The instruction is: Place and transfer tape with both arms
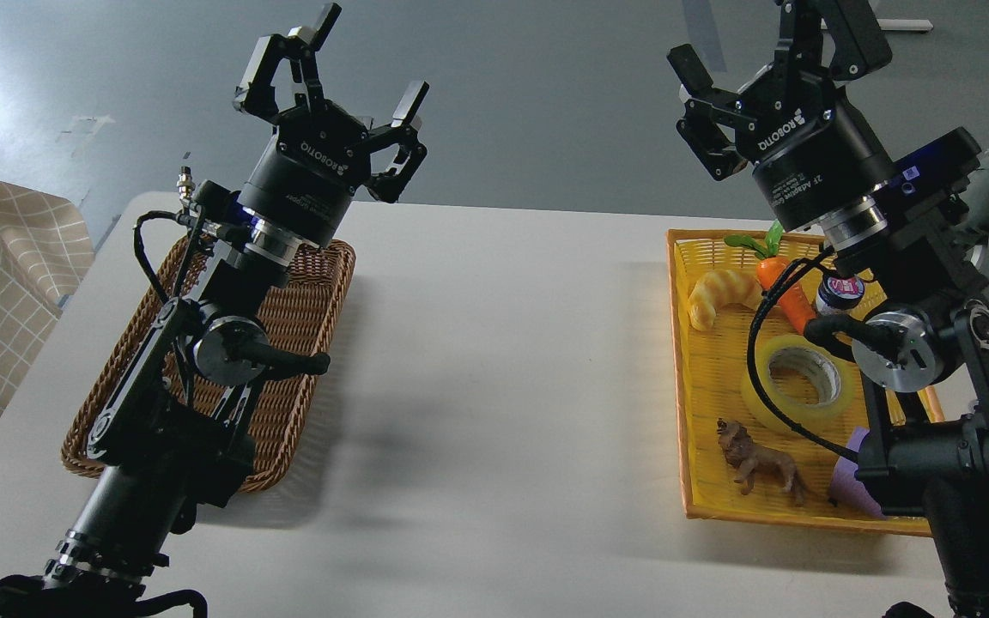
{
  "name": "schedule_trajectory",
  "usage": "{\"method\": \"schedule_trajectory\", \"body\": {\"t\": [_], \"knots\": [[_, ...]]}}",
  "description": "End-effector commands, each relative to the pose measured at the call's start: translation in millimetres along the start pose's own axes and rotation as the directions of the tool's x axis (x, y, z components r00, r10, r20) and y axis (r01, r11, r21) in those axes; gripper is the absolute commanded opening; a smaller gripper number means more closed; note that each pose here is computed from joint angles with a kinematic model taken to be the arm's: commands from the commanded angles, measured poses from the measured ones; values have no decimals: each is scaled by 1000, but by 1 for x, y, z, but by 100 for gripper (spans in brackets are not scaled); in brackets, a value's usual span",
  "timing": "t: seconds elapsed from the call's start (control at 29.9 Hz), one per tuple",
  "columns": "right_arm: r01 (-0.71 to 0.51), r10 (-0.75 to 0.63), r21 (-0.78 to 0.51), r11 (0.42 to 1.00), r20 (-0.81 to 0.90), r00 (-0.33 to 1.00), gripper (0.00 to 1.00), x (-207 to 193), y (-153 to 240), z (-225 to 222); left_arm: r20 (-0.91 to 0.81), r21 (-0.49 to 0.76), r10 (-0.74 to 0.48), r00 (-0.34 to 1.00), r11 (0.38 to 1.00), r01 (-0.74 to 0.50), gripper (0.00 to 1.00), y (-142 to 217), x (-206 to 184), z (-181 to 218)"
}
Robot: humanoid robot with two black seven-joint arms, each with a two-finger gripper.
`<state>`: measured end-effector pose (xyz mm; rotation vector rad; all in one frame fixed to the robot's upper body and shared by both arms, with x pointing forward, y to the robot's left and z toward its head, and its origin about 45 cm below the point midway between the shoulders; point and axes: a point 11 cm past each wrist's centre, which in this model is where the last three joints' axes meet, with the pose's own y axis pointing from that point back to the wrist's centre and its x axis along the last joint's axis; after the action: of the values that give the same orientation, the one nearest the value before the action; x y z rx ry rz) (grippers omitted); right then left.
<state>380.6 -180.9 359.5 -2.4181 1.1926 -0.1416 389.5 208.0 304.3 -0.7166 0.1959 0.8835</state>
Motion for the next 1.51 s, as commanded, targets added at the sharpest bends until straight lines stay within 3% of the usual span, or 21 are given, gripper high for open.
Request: {"method": "schedule_trajectory", "body": {"t": [0.0,1.47], "knots": [[-2,2,-4,1000,-1,1000,100,0,0,1,0,1,4,1000,1000,-4,98,1,1,-1],[1,-1,-18,1000,14,1000,100,-3,10,8,3,-6,-4,1000,1000,4,98,0,-1,2]]}}
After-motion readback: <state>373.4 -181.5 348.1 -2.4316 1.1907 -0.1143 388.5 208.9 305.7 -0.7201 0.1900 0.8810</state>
